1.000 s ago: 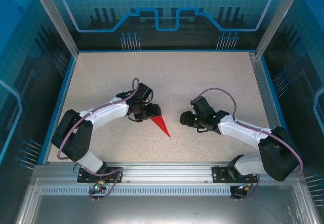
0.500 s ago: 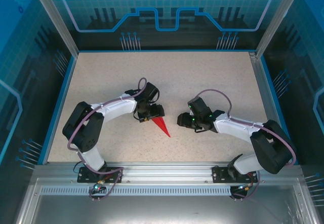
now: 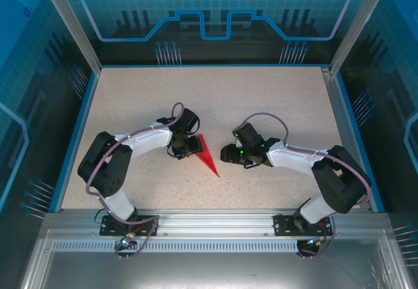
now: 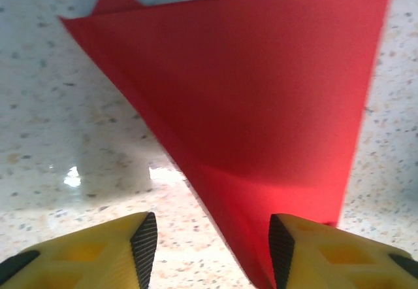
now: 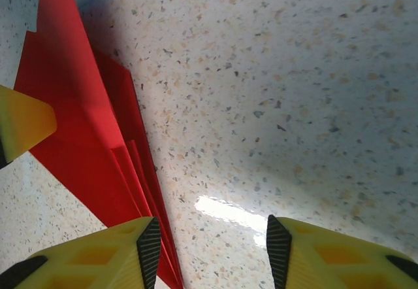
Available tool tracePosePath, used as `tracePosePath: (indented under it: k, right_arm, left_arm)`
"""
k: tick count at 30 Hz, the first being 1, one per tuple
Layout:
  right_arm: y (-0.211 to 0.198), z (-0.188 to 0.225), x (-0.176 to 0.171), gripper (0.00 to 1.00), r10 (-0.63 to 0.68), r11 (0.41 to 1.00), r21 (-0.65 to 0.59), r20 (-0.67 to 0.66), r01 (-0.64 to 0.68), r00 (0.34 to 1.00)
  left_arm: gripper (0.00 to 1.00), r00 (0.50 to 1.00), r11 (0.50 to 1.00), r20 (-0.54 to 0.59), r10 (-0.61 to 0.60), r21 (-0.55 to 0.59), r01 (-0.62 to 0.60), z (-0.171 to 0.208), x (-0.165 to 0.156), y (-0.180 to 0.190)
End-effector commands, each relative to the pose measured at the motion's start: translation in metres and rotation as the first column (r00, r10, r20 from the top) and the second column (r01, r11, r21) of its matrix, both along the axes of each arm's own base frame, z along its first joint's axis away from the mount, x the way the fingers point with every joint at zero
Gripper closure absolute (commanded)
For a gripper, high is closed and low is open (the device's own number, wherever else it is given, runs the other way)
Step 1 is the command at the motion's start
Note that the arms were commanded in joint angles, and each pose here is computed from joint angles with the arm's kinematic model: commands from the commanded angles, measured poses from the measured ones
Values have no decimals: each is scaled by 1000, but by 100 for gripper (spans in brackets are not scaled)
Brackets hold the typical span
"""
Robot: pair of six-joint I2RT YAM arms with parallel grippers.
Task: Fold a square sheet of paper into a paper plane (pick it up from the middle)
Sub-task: Turn over the paper plane at the center of the table.
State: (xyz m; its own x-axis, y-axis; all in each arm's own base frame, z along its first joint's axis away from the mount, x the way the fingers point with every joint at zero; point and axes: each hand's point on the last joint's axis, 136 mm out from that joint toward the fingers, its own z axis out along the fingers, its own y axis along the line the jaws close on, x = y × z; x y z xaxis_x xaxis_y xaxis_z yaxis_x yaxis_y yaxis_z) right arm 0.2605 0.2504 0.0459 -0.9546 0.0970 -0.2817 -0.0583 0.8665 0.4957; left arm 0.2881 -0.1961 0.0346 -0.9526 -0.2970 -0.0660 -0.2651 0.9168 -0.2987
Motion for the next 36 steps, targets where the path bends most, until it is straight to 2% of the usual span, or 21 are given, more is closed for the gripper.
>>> tracePosePath:
  k: [1,14,36]
  right_arm:
    - [17,6,3,50,56,998,29,14,-56,998]
    - [60,7,7,48,193,976,109,-7,-191,981]
    - [86,-8,15,47,285,953,119,-47,-278,957]
  left_arm:
    - [51,1000,1000,3,24,-14,-24,6,-5,8]
    - [61,999,999,-6,36,-11,-36,-2,-18,20]
    - [61,999,999,-8,32,-6,-32,-3,-18,21]
